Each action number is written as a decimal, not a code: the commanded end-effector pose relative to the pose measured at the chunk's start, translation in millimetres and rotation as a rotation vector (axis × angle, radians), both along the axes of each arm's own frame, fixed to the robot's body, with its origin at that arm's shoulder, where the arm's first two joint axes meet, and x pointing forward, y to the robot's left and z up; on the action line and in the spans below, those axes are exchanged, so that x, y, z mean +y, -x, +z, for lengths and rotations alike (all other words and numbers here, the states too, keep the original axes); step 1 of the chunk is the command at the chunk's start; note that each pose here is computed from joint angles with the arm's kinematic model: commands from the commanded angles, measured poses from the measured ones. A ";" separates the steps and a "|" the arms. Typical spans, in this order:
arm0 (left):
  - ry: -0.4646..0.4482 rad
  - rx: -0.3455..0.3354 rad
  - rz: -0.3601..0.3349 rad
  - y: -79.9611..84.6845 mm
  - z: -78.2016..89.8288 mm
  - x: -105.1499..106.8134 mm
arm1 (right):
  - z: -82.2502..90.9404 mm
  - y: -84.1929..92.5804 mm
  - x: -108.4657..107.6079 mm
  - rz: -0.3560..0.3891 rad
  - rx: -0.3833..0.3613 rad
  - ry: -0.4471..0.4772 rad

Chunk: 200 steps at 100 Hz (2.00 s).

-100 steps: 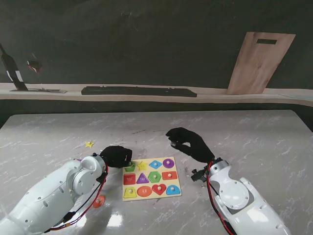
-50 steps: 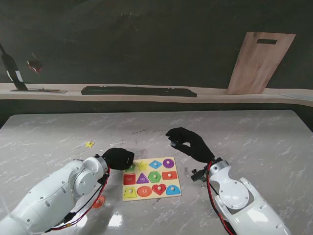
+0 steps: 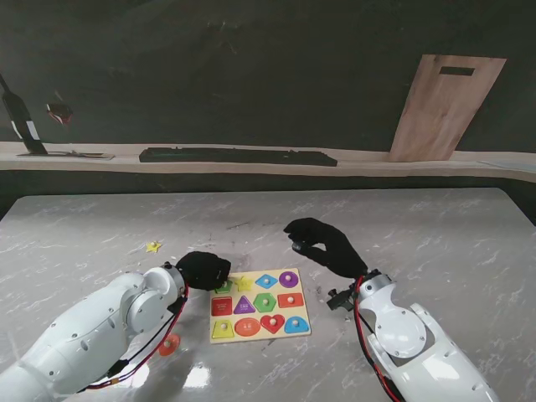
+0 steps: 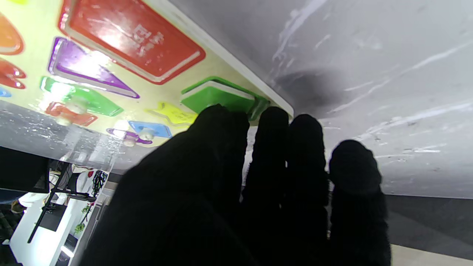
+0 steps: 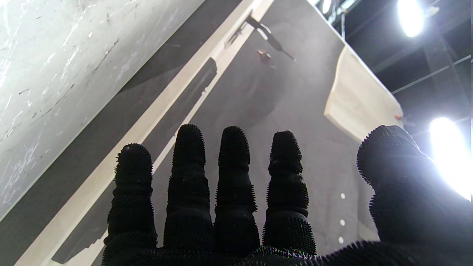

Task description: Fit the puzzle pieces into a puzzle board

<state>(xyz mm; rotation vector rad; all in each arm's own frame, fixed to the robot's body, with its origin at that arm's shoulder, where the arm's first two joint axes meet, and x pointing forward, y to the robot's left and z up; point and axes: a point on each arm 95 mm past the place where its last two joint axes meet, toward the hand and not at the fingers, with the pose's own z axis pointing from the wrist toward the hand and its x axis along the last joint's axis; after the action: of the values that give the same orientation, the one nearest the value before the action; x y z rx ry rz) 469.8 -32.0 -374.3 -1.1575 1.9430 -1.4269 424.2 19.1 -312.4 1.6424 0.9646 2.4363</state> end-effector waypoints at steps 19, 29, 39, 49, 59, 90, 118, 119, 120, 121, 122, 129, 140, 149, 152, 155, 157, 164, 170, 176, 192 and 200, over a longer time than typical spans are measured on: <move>-0.040 0.005 -0.013 0.7 -4.3 7.0 | -1.8 2.2 1.8 0.001 0.002 -0.001; -0.054 0.004 -0.018 1.7 -4.5 8.1 | -1.8 2.2 1.5 -0.001 0.001 -0.001; -0.063 0.000 -0.020 2.4 -4.7 9.3 | -1.7 2.1 1.3 -0.001 0.001 -0.001; -0.064 -0.006 -0.020 2.0 -5.4 10.1 | -1.6 2.2 1.2 -0.001 0.001 -0.001; -0.067 -0.009 -0.027 1.0 -6.1 10.3 | -1.4 2.3 1.0 -0.003 0.000 0.000; -0.070 -0.005 -0.041 6.2 -4.8 9.6 | -1.1 2.4 0.2 -0.007 -0.003 0.000; -0.108 -0.026 -0.049 11.6 -2.6 15.3 | -1.1 2.5 0.4 -0.005 -0.003 0.000; -0.109 -0.027 -0.049 11.7 -2.5 15.5 | -1.1 2.5 0.4 -0.005 -0.003 0.000; -0.110 -0.028 -0.049 11.8 -2.4 15.8 | -1.1 2.5 0.4 -0.005 -0.003 0.000; -0.111 -0.029 -0.049 12.0 -2.4 16.0 | -1.2 2.5 0.4 -0.005 -0.003 0.000; -0.112 -0.030 -0.049 12.1 -2.3 16.2 | -1.2 2.5 0.5 -0.005 -0.003 0.000; -0.119 -0.037 -0.048 13.4 -1.1 18.0 | -1.2 2.4 0.6 -0.004 -0.002 0.000; -0.118 -0.053 -0.038 16.0 1.8 20.9 | -1.5 2.0 0.7 -0.003 -0.002 0.000; -0.102 -0.072 -0.023 19.0 4.4 22.6 | -1.8 1.8 0.8 -0.002 0.000 0.002; -0.094 -0.079 -0.017 20.3 5.4 23.0 | -1.8 1.8 0.9 -0.001 0.000 0.003; -0.086 -0.085 -0.010 21.8 6.6 23.3 | -1.9 1.7 0.9 -0.001 0.000 0.003; -0.080 -0.089 -0.005 22.8 7.4 23.5 | -1.9 1.6 1.0 -0.001 0.000 0.003; -0.058 -0.109 0.011 26.9 11.2 24.6 | -2.1 1.5 1.0 -0.001 -0.001 0.004; -0.041 -0.132 0.024 30.9 15.4 26.6 | -2.2 1.2 1.1 -0.001 -0.001 0.006; -0.023 -0.157 0.037 35.5 19.8 29.6 | -2.4 1.0 1.3 -0.002 -0.002 0.009; -0.023 -0.231 0.081 51.4 31.3 46.3 | -3.1 0.7 2.1 -0.006 -0.003 0.023; -0.043 -0.255 0.107 60.1 35.2 59.1 | -3.4 0.6 3.4 -0.008 -0.004 0.032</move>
<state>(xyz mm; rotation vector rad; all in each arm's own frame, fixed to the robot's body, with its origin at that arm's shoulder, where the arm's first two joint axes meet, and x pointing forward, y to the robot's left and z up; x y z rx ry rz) 418.2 16.8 -335.6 -0.9756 1.7103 -1.4165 425.6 18.5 -313.0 1.6225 0.9802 2.4136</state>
